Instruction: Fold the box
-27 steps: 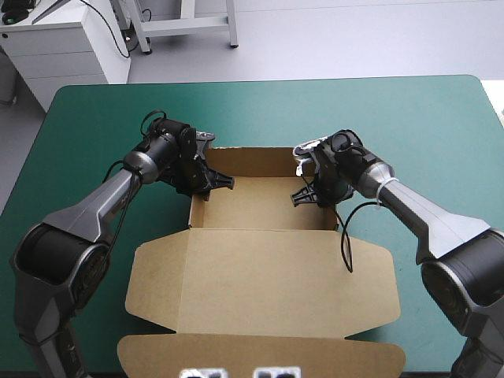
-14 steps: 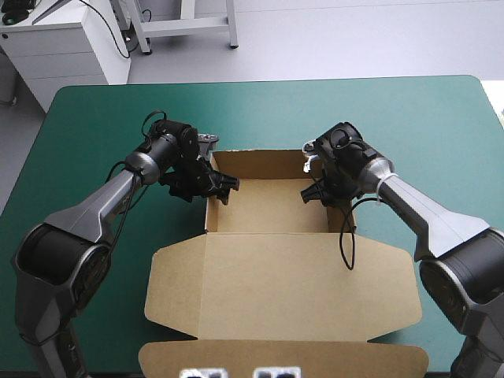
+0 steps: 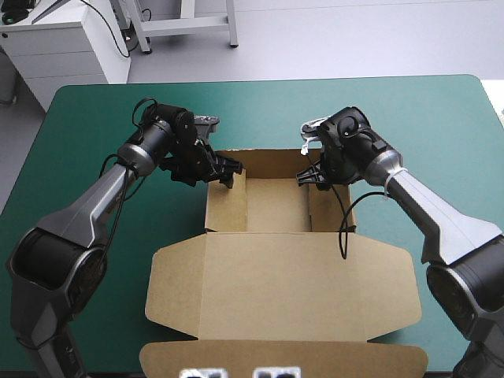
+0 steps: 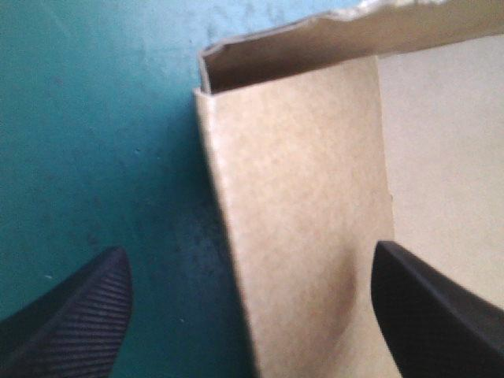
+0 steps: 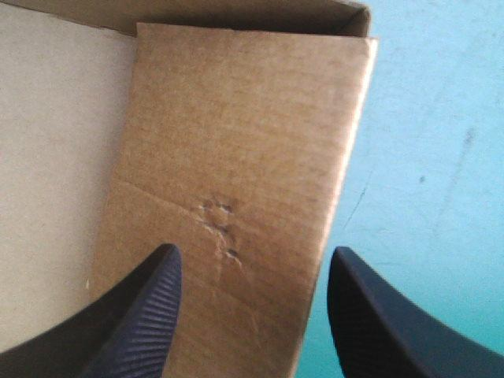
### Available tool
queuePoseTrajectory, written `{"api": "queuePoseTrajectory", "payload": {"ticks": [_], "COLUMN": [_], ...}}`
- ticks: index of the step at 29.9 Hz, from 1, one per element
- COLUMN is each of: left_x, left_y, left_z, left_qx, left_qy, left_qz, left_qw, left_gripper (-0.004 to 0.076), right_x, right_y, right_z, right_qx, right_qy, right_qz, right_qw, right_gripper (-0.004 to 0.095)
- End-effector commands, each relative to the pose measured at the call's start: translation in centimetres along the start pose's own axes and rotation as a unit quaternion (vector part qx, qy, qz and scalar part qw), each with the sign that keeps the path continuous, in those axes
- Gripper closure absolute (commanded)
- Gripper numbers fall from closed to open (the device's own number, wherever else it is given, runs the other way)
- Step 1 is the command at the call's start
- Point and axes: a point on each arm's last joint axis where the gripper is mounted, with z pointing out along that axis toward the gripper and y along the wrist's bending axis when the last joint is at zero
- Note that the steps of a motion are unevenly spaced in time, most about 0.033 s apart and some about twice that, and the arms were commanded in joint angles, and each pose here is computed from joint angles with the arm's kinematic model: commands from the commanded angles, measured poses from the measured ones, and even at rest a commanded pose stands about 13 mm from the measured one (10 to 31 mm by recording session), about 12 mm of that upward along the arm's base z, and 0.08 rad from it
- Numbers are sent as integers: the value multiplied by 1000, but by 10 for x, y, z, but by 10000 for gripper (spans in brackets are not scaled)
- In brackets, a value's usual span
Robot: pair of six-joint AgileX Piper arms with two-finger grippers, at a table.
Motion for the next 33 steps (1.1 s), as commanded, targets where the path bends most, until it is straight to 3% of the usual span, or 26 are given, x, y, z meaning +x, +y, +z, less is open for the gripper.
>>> {"api": "queuePoseTrajectory", "payload": {"ticks": [1,6,11,15,17,20,25,29,33], "left_x": [0,-1,-4,3,12,30,63,87,104], "left_y": [-11,-16,-28,-33,-34,-30,-14,-5,1], "left_z": [-39,-58,-98,-143,-170,-206,-256,-280,-286], "left_qx": [30,37,81,93,95,64,-12,-50,-65], "left_qy": [-37,-31,-87,-148,-183,-233,-306,-337,-341], "left_qz": [3,9,22,46,53,93,108,107,110], "left_qw": [999,999,993,983,977,966,946,934,931], "left_gripper": [131,132,132,156,212,367,708,732,732], "right_x": [2,8,19,28,30,30,24,16,9], "right_y": [-16,-24,-34,-42,-46,-52,-61,-60,-55], "right_z": [-44,-70,-102,-123,-129,-129,-109,-89,-69], "right_qx": [7,-1,-4,-4,8,20,-37,-82,-89], "right_qy": [-51,-83,-123,-150,-161,-165,-122,-88,-61], "right_qz": [13,20,-14,0,15,45,84,86,81], "right_qw": [999,996,992,989,987,985,988,989,991], "right_gripper": [398,398,400,400,400,400,400,400,400]}}
